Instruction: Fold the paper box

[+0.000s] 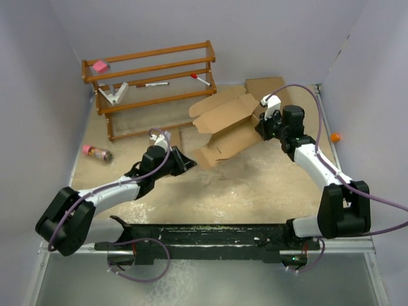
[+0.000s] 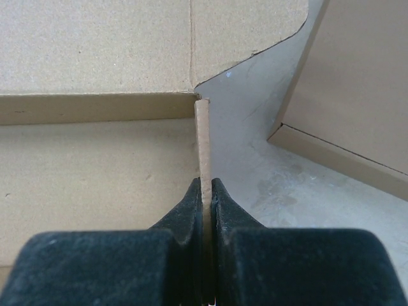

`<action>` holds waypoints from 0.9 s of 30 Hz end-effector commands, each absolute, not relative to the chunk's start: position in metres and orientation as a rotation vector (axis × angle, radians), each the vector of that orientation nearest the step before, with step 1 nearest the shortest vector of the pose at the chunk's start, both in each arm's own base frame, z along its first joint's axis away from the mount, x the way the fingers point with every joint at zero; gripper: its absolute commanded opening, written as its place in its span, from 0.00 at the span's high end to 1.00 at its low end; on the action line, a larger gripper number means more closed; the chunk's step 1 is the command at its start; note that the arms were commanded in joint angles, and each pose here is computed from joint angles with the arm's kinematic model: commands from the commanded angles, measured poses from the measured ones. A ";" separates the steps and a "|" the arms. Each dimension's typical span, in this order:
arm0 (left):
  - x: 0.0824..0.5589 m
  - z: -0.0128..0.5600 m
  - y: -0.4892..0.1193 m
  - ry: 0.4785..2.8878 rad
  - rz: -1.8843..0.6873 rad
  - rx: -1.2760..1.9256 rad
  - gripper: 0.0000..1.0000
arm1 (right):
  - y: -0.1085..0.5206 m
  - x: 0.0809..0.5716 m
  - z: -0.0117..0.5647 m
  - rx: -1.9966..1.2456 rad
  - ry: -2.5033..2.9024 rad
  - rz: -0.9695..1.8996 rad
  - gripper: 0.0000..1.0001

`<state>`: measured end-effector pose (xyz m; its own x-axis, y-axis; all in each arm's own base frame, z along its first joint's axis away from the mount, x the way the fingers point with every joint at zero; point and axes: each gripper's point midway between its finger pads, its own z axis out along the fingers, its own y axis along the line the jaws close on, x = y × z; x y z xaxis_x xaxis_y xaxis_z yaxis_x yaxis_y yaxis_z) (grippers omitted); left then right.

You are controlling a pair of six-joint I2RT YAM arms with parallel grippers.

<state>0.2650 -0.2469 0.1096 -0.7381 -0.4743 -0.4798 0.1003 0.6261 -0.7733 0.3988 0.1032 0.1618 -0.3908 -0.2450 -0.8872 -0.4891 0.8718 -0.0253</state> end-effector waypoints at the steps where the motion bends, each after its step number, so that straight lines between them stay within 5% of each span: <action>1: 0.299 0.174 -0.279 1.935 -1.197 -0.132 0.75 | 0.112 0.404 0.183 -0.517 1.906 0.334 1.00; 13: 0.301 0.219 -0.313 1.756 -1.369 0.054 0.71 | 0.109 0.408 0.163 -0.471 1.964 0.324 1.00; 27: 0.305 0.192 -0.320 1.847 -1.395 -0.021 0.64 | 0.119 0.410 0.137 -0.499 2.025 0.283 1.00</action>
<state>0.2985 -0.3115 0.1763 -0.6882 -0.4345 -0.5811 0.4055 0.4339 -0.8046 0.4048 0.1159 0.1300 -0.4585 -0.2275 -0.8591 -0.4682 0.8835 0.0159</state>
